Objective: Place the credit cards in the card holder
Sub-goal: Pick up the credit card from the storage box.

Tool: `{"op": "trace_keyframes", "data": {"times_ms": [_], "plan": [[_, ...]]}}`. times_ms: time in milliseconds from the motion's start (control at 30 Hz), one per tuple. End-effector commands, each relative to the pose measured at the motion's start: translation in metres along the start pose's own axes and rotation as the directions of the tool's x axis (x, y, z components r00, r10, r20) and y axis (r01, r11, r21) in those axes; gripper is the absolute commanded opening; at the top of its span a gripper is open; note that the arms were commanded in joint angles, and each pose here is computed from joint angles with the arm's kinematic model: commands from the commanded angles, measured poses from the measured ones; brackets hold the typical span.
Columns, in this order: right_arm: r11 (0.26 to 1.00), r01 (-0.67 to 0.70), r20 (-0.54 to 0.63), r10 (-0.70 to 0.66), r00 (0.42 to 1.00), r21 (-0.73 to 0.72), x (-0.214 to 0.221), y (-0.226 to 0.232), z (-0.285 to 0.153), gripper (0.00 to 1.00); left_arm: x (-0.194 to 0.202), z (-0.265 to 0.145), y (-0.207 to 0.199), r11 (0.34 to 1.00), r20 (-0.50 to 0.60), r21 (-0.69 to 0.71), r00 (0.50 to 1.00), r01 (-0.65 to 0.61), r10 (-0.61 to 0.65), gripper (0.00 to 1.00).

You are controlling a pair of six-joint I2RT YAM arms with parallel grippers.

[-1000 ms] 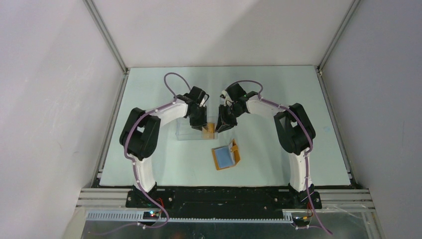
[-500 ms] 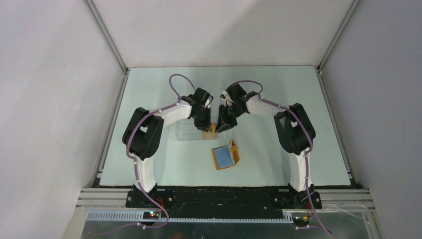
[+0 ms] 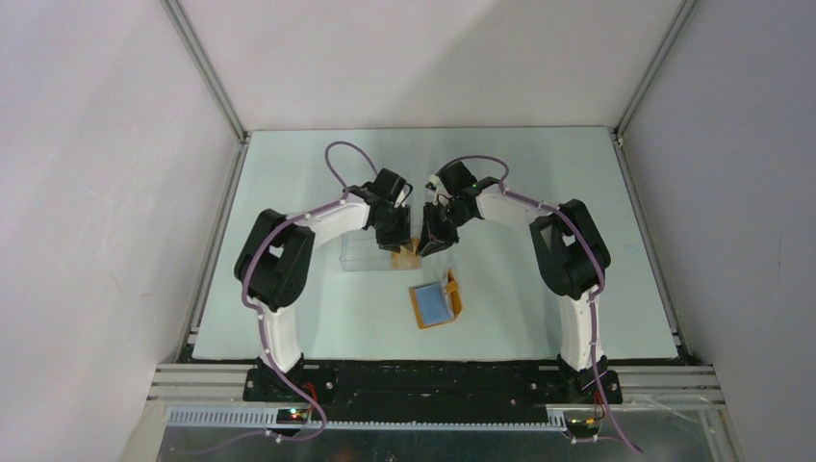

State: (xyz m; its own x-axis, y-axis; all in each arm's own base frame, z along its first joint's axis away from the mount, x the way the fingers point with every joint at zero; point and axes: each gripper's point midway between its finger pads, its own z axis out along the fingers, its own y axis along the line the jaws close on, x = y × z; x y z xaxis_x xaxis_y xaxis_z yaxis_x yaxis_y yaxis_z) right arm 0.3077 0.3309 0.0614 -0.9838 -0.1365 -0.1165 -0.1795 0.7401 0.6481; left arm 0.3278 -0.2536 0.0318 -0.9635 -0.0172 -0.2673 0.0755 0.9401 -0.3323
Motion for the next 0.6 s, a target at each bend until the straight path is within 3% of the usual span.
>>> {"op": "trace_keyframes", "data": {"times_ms": [0,567], "plan": [[0.996,-0.019,-0.066,0.025,0.998,0.088,0.020,-0.030,0.013,0.22,-0.018,-0.025,0.002,1.000,0.110,-0.022,0.994,0.005,-0.003,0.41],[0.996,-0.021,-0.070,0.027,0.997,0.090,0.021,-0.031,0.014,0.22,-0.004,0.001,0.013,0.999,0.032,-0.038,0.999,0.019,-0.018,0.34]]}}
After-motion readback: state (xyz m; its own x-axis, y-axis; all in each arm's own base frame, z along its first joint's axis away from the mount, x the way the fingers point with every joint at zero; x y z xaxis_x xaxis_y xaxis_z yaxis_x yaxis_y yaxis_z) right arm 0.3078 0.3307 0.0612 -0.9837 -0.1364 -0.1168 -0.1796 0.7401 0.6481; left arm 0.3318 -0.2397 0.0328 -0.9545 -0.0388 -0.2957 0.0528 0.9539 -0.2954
